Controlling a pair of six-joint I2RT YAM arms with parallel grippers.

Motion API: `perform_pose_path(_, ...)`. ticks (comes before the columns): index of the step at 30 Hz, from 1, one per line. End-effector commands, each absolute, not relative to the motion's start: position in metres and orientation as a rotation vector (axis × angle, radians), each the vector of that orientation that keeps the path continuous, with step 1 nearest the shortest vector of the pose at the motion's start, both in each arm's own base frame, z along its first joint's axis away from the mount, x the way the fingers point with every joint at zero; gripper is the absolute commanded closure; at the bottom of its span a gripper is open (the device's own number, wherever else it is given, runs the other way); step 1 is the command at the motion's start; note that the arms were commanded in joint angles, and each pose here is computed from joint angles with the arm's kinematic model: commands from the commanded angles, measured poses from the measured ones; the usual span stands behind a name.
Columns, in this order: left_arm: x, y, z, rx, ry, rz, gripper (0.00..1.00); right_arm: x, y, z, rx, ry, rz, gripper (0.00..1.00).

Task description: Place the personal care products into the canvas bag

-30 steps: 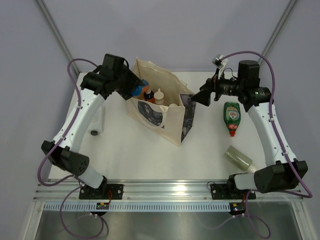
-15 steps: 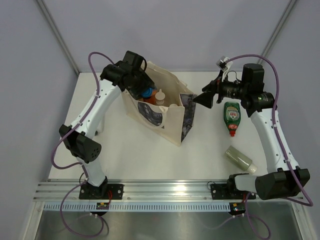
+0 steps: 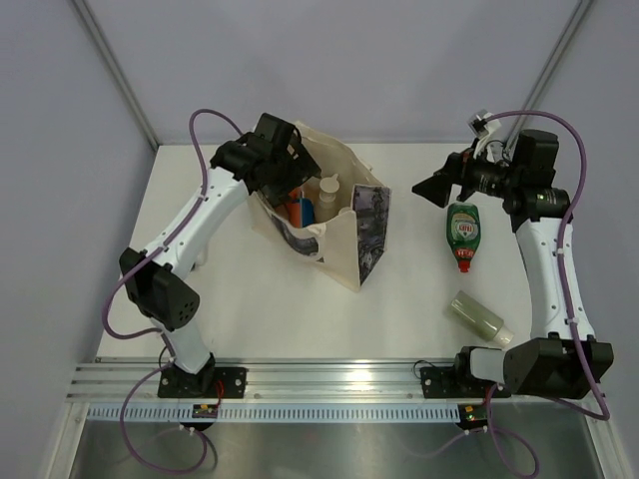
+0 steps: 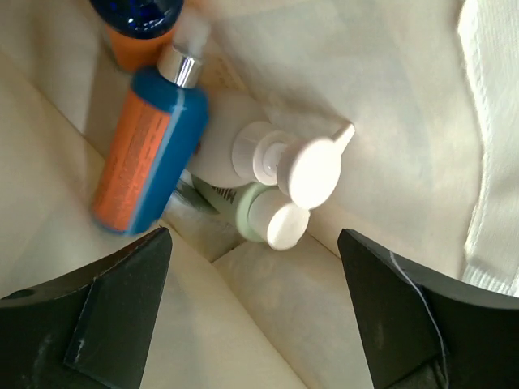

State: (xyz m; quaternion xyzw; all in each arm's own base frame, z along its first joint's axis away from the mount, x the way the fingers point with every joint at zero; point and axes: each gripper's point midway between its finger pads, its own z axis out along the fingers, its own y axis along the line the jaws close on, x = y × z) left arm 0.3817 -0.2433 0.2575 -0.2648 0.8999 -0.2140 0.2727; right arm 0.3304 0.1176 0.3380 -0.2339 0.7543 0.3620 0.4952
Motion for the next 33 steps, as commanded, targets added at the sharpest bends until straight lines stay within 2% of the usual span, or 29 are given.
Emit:
perform_pose_path(1, 0.377, -0.246, 0.287, -0.615, 2.342, -0.669, 0.11, 0.337, 0.104, 0.329, -0.518, 1.871, 0.835, 0.01)
perform_pose_path(7, 0.37, -0.247, 0.319, -0.398, 2.227, -0.753, 0.1, 0.365, 0.062, 0.283, -0.245, 2.09, 0.615, 0.01)
perform_pose_path(9, 0.368, -0.249, 0.332, -0.311, 2.167, -0.787, 0.09, 0.378, 0.032, 0.265, -0.101, 2.166, 0.434, 0.0)
perform_pose_path(11, 0.356, -0.253, 0.352, -0.156, 2.094, -0.849, 0.01, 0.388, -0.001, 0.239, 0.035, 2.254, 0.243, 0.0)
perform_pose_path(13, 0.343, -0.257, 0.364, -0.008, 2.039, -0.889, 0.01, 0.391, -0.026, 0.21, 0.133, 2.36, 0.093, 0.0)
perform_pose_path(14, 0.333, -0.254, 0.388, 0.052, 1.945, -0.917, 0.01, 0.393, -0.031, 0.206, 0.138, 2.381, 0.058, 0.01)
perform_pose_path(16, 0.322, -0.25, 0.391, 0.152, 1.864, -0.908, 0.01, 0.387, -0.032, 0.174, 0.084, 2.53, 0.06, 0.0)
perform_pose_path(18, 0.302, -0.233, 0.397, 0.218, 1.776, -0.866, 0.01, 0.383, -0.019, 0.155, -0.159, 2.641, 0.173, 0.0)
perform_pose_path(19, 0.296, -0.227, 0.404, 0.227, 1.725, -0.852, 0.01, 0.37, -0.005, 0.147, -0.237, 2.692, 0.308, 0.0)
perform_pose_path(20, 0.278, -0.213, 0.42, 0.229, 1.652, -0.84, 0.01, 0.367, -0.006, 0.14, -0.255, 2.712, 0.317, 0.01)
perform_pose_path(27, 0.225, -0.145, 0.402, 0.092, 1.524, -0.715, 0.01, 0.386, -0.047, 0.105, -0.175, 2.729, 0.043, 0.01)
perform_pose_path(28, 0.223, -0.142, 0.381, 0.077, 1.554, -0.708, 0.01, 0.389, -0.055, 0.101, -0.142, 2.736, -0.015, 0.0)
perform_pose_path(33, 0.2, -0.115, 0.344, -0.059, 1.558, -0.712, 0.01, 0.41, -0.08, 0.083, 0.049, 2.707, -0.2, 0.01)
